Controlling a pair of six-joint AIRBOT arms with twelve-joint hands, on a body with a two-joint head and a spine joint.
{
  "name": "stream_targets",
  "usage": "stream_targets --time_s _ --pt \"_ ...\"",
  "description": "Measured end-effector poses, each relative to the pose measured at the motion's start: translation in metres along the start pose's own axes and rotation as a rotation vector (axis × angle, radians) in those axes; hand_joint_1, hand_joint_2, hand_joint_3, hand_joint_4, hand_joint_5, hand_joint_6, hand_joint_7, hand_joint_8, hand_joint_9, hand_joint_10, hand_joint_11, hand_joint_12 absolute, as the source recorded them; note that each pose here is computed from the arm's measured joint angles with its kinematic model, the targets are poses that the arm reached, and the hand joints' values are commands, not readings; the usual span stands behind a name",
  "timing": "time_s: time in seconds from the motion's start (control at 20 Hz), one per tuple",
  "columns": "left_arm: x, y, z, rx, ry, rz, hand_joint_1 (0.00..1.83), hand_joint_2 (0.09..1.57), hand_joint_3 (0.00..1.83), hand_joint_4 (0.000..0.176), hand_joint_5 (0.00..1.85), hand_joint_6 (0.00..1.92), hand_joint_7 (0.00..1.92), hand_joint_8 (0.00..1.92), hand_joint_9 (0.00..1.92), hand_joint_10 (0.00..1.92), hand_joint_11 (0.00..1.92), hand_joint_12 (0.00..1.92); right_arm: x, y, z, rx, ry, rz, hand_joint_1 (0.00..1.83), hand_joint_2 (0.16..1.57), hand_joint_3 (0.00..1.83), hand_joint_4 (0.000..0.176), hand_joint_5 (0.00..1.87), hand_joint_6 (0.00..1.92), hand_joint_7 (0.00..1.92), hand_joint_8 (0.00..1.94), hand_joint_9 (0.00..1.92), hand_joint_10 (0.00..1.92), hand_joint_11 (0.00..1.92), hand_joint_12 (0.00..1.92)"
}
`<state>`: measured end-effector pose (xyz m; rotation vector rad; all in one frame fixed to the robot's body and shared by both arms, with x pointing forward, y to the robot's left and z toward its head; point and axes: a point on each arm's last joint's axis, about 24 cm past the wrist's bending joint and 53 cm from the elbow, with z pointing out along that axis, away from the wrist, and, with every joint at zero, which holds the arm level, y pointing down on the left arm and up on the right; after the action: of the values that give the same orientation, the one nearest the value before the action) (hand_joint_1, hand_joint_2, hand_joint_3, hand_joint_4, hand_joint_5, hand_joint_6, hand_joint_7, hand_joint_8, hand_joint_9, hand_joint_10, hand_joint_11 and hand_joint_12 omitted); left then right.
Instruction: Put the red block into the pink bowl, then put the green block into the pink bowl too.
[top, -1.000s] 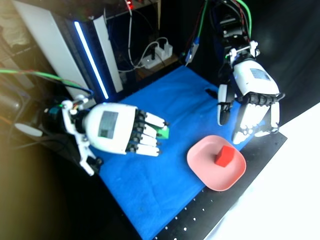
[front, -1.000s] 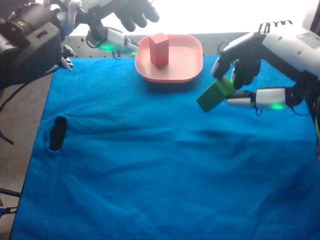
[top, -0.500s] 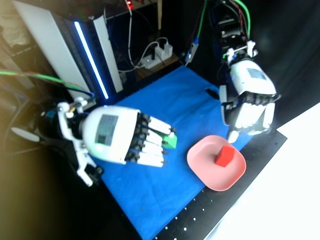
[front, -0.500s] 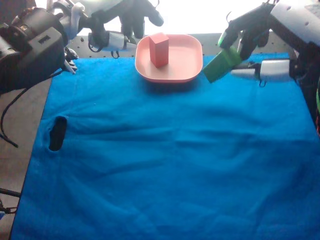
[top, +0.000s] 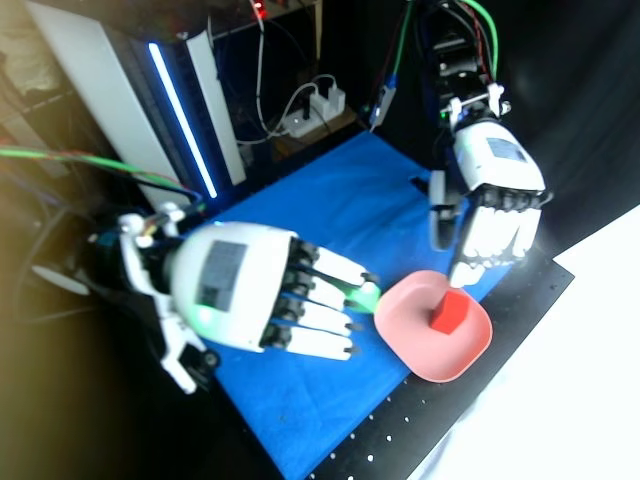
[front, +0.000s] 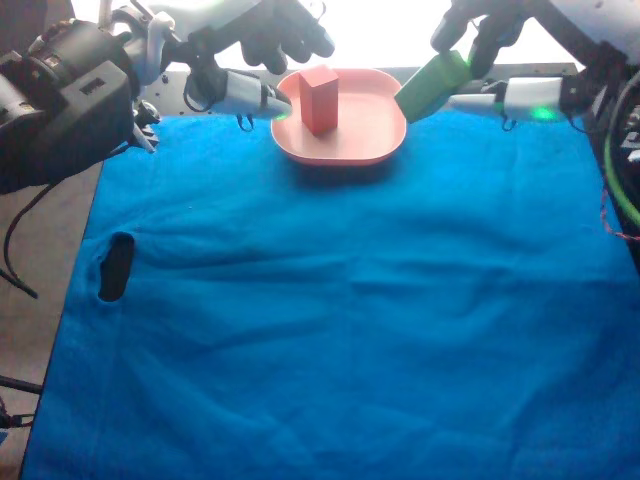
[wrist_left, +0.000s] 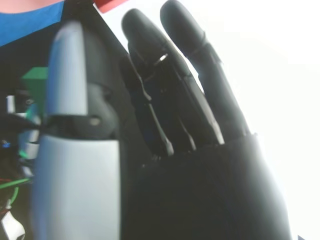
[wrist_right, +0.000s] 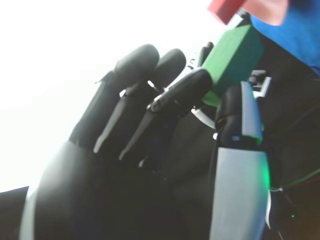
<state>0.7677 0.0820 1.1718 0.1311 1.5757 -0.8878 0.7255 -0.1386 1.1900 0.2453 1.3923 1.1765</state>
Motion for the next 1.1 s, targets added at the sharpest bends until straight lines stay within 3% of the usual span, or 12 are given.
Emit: stream_targets --time_s 0.2,0.25,0.35,0.4,0.45,0.55,0.75,0.8,0.85,0.9,1.0,1.1 --pt "-0.002 -0.012 -0.001 0.032 -0.016 -0.007 1.31 0.97 0.00 0.000 0.89 0.00 1.03 0.00 1.09 0.07 0.74 1.02 -0.009 0.010 0.019 -0.041 -0.028 -0.024 1.30 1.00 0.00 0.000 1.21 0.44 1.34 0.52 1.15 0.62 0.85 1.35" --pt "-0.002 -0.014 -0.001 0.039 -0.018 -0.008 1.31 0.97 0.00 0.000 0.90 0.00 1.03 0.00 1.08 0.06 0.71 1.01 -0.009 0.009 0.021 -0.045 -0.034 -0.025 1.39 1.00 0.00 0.000 1.18 0.45 1.34 0.39 1.17 0.87 0.83 1.34" --pt "-0.003 -0.015 -0.001 0.044 -0.023 -0.008 1.32 1.00 0.00 0.000 0.91 0.00 1.02 0.00 1.07 0.03 0.67 1.03 -0.006 0.005 0.024 -0.037 -0.030 -0.027 1.28 1.00 0.00 0.000 1.21 0.50 1.31 0.51 1.08 0.65 0.81 1.31" --pt "-0.003 -0.016 -0.001 0.045 -0.023 -0.010 1.54 1.00 0.00 0.000 0.92 0.00 1.02 0.00 1.06 0.72 0.68 1.08 -0.004 0.004 0.025 -0.033 -0.027 -0.028 1.29 0.99 0.00 0.000 1.20 0.51 1.35 0.46 1.12 0.60 0.83 1.28" --pt "-0.004 -0.017 -0.002 0.048 -0.024 -0.009 1.50 1.02 0.03 0.000 0.93 0.00 1.00 0.66 1.07 0.96 0.65 1.13 -0.004 0.002 0.026 -0.031 -0.027 -0.033 1.30 1.00 0.00 0.000 1.14 0.54 1.35 0.50 1.16 0.53 0.84 1.28" --pt "-0.006 -0.019 -0.003 0.057 -0.034 -0.008 1.49 1.06 0.00 0.000 0.94 0.01 0.95 0.87 1.05 1.07 0.65 1.15 0.000 -0.010 0.031 -0.003 -0.017 -0.043 1.31 1.00 0.00 0.000 1.18 0.47 1.34 0.54 1.20 0.50 0.88 1.25" --pt "-0.009 -0.018 -0.004 0.056 -0.038 -0.009 1.48 1.09 0.00 0.000 0.94 0.00 0.96 0.93 0.93 1.21 0.60 1.14 0.018 -0.037 0.039 0.077 0.029 -0.050 1.15 0.87 0.00 0.000 1.19 0.08 1.32 0.11 1.22 0.36 0.89 1.13" --pt "-0.008 -0.019 -0.004 0.059 -0.039 -0.010 1.29 1.07 0.06 0.000 0.89 0.90 1.10 0.77 0.95 0.41 0.54 1.16 0.018 -0.041 0.040 0.089 0.030 -0.050 1.20 0.94 0.01 0.000 1.36 0.18 1.36 0.07 1.30 0.31 0.98 1.08" --pt "-0.008 -0.022 -0.004 0.065 -0.040 -0.013 1.35 1.11 0.02 0.000 0.82 1.13 1.07 0.79 0.94 1.03 0.52 1.16 0.017 -0.045 0.041 0.097 0.025 -0.050 1.21 0.97 0.00 0.000 1.36 0.28 1.35 0.04 1.33 0.25 1.01 1.02" --pt "-0.007 -0.025 -0.004 0.074 -0.040 -0.009 1.36 1.13 0.00 0.000 0.78 1.21 1.03 0.85 0.92 1.18 0.54 1.16 0.013 -0.048 0.042 0.106 0.013 -0.044 1.21 0.97 0.00 0.000 1.34 0.33 1.37 0.03 1.35 0.24 0.99 1.07" --pt "-0.007 -0.027 -0.004 0.080 -0.042 -0.007 1.37 1.13 0.00 0.000 0.75 1.23 1.00 0.88 0.96 1.21 0.59 1.18 0.008 -0.051 0.041 0.115 0.000 -0.041 1.21 0.98 0.00 0.000 1.30 0.42 1.40 0.02 1.36 0.27 0.98 1.14" --pt "-0.008 -0.027 -0.004 0.081 -0.043 -0.007 1.36 1.16 0.00 0.000 0.68 1.30 0.94 0.97 0.90 1.26 0.59 1.18 0.004 -0.052 0.042 0.118 -0.008 -0.040 1.31 0.98 0.00 0.000 1.37 0.08 1.38 0.48 1.31 0.44 0.96 1.25"
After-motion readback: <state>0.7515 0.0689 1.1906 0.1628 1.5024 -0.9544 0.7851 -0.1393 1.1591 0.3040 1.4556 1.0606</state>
